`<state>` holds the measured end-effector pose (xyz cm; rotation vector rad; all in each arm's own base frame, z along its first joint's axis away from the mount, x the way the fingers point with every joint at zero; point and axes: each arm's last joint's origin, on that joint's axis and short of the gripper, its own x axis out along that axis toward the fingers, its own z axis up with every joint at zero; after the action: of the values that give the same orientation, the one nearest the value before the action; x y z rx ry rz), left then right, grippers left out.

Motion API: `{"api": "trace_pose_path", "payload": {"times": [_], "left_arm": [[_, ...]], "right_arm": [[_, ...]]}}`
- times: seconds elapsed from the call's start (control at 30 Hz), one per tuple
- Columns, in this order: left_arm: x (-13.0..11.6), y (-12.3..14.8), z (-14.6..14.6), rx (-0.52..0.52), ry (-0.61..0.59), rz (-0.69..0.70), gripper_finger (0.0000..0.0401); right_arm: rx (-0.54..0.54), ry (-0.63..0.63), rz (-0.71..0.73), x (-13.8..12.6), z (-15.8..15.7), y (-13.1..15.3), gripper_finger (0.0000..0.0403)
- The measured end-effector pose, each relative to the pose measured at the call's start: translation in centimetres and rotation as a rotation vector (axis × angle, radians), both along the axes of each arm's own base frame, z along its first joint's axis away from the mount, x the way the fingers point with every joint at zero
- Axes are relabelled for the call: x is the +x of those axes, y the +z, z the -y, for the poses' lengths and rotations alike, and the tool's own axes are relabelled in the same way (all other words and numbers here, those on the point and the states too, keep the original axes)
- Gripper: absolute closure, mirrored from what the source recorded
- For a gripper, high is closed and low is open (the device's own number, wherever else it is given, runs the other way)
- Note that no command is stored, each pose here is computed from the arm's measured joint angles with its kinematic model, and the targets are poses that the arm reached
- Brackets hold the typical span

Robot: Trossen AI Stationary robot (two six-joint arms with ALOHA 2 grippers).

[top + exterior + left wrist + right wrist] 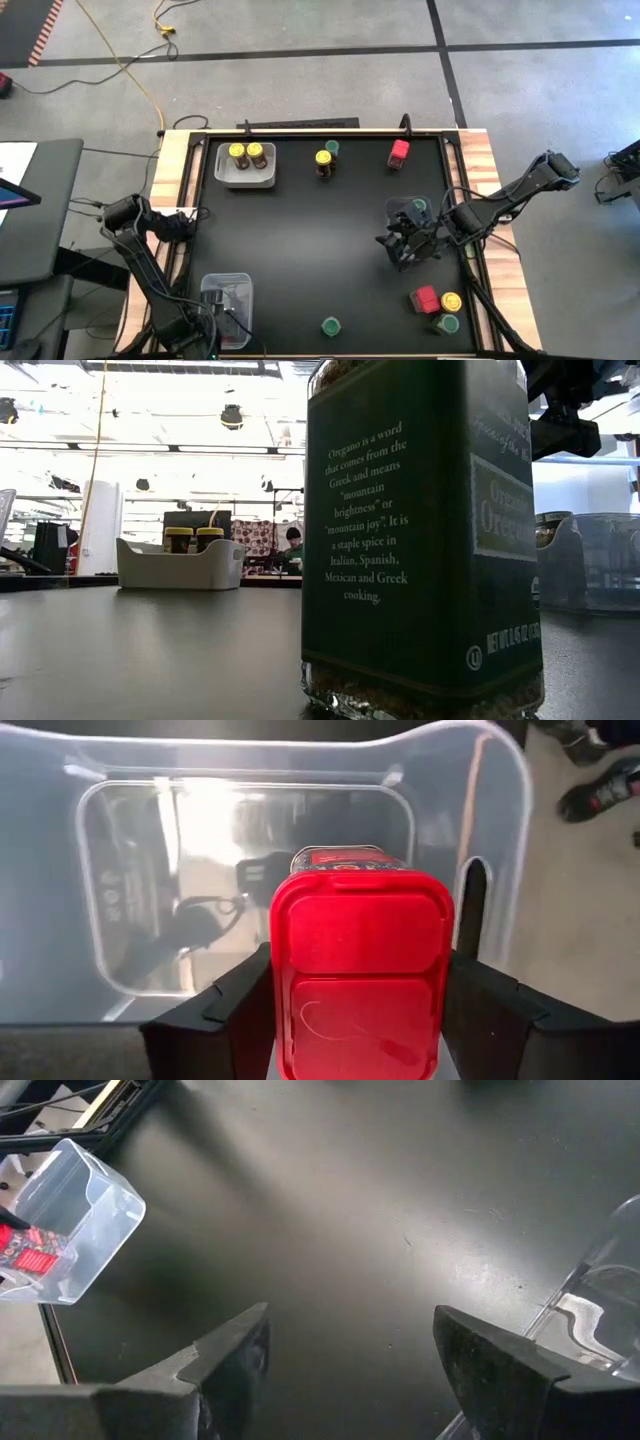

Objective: Sort spices by type
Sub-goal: Put the left red seasoning can into the transparent bin

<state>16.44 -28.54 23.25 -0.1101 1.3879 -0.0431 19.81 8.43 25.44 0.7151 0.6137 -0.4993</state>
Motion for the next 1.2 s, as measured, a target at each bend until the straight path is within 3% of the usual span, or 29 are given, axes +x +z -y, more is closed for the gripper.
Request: {"api": "trace_pose_path", "payload": {"times": [0.77, 1.2], "left_arm": [[0.36, -0.52, -0.24, 0.004, 0.063, -0.005, 0.0177], [0.35, -0.53, -0.23, 0.007, 0.032, -0.007, 0.0176]], "right_arm": [[0.0, 0.0, 0.0, 0.0, 0.01, 0.0, 0.0097], [0.0, 0.0, 0.0, 0.0, 0.01, 0.0, 0.0097]]}}
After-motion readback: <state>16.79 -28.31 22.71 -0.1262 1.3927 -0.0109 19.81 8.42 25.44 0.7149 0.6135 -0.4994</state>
